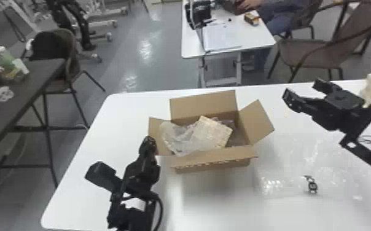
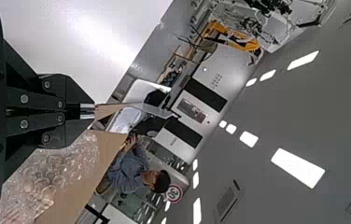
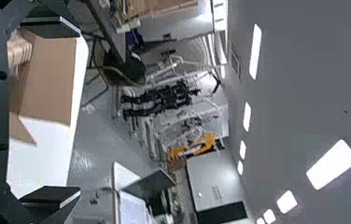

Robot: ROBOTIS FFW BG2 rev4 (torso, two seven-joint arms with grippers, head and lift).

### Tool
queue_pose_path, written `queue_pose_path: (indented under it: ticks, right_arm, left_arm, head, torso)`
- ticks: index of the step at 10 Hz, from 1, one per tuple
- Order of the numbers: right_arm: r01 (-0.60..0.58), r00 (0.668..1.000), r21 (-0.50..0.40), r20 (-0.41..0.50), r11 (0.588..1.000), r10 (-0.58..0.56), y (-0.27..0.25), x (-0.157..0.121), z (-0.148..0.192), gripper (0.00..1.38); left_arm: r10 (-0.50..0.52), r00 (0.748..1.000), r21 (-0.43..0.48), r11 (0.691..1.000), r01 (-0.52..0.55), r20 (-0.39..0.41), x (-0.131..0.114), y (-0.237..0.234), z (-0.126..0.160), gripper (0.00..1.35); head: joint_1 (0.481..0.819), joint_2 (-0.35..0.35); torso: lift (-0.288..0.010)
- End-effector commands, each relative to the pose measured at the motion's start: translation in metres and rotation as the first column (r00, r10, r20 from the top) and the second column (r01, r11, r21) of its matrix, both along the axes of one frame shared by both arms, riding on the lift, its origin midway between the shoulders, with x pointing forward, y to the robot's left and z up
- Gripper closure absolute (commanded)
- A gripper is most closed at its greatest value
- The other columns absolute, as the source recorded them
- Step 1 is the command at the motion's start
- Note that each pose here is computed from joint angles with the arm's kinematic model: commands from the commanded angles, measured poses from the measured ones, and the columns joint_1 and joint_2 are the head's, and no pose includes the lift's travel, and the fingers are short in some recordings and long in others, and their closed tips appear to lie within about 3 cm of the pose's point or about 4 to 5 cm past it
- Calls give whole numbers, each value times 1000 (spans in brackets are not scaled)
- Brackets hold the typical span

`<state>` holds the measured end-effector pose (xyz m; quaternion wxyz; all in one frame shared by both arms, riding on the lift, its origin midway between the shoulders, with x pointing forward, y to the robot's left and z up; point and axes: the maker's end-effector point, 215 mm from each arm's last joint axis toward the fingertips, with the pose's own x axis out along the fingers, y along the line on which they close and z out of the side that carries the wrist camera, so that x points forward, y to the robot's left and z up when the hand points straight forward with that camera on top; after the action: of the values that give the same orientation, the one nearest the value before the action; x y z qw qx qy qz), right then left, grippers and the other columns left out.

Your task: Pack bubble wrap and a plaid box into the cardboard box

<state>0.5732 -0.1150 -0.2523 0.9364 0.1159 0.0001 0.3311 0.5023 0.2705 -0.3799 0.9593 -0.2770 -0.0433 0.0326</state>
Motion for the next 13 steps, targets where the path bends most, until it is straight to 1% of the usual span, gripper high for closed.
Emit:
queue_pose_path:
  ticks: [1,2,3,4,5,6,7,8,9,10,11,12,13]
  right_arm:
    - [109,994,-17,23,994,-108,-59,-13,-15,108]
    - [189,981,-32,36,981,-188,-100,-26,-30,108]
    - [263,963,-49,72,964,-259,-138,-43,-40,108]
    - [309,949,-43,86,950,-305,-162,-57,-48,108]
    - [353,934,-75,90,933,-346,-190,-76,-61,108]
    - [379,922,-133,144,916,-360,-211,-92,-67,108]
    - [405,906,-161,204,900,-371,-230,-108,-74,108]
    - [461,876,-161,238,873,-420,-250,-129,-86,108]
    - [522,849,-172,201,836,-489,-269,-154,-112,108]
    - [549,836,-239,185,801,-517,-295,-170,-127,108]
    - [555,832,-249,184,793,-524,-300,-178,-135,108]
    - [552,834,-256,178,794,-522,-298,-182,-142,108]
    - [552,834,-254,160,794,-528,-299,-185,-151,108]
  left_arm:
    - [-3,1000,3,1000,3,-3,-1,0,-1,1204]
    - [-3,1000,6,1000,3,-2,-1,0,-1,1204]
    - [2,1000,4,1000,-2,0,-2,2,-1,1204]
    - [5,1000,5,1000,-5,2,-2,4,0,1204]
    - [7,1000,5,1000,-7,2,-2,4,0,1204]
    - [7,1000,5,1000,-7,0,-3,4,-1,1204]
    - [5,1000,6,1000,-5,-1,-3,5,-1,1204]
    - [3,1000,11,1000,-3,-2,-3,5,-2,1204]
    - [4,1000,15,1000,-3,-2,-4,7,-2,1204]
    - [13,1000,18,1000,-12,-5,-6,12,-4,1204]
    - [26,1000,21,999,-26,-10,-9,19,-7,1204]
    - [34,999,23,999,-34,-9,-9,22,-6,1204]
    - [42,999,23,999,-42,-3,-8,26,-4,1204]
  head:
    - [695,169]
    - [695,128]
    - [695,105]
    - [695,61]
    - [695,18]
    - [695,-13]
    - [695,-39]
    - [695,-63]
    - [695,-75]
    - [695,-108]
    - [695,-134]
    - [695,-154]
    - [695,-156]
  torso:
    - [-110]
    - [-110]
    - [-110]
    - [-110]
    - [-110]
    - [-110]
    - [-110]
    - [-110]
    - [-110]
    - [-110]
    - [-110]
    - [-110]
    - [-110]
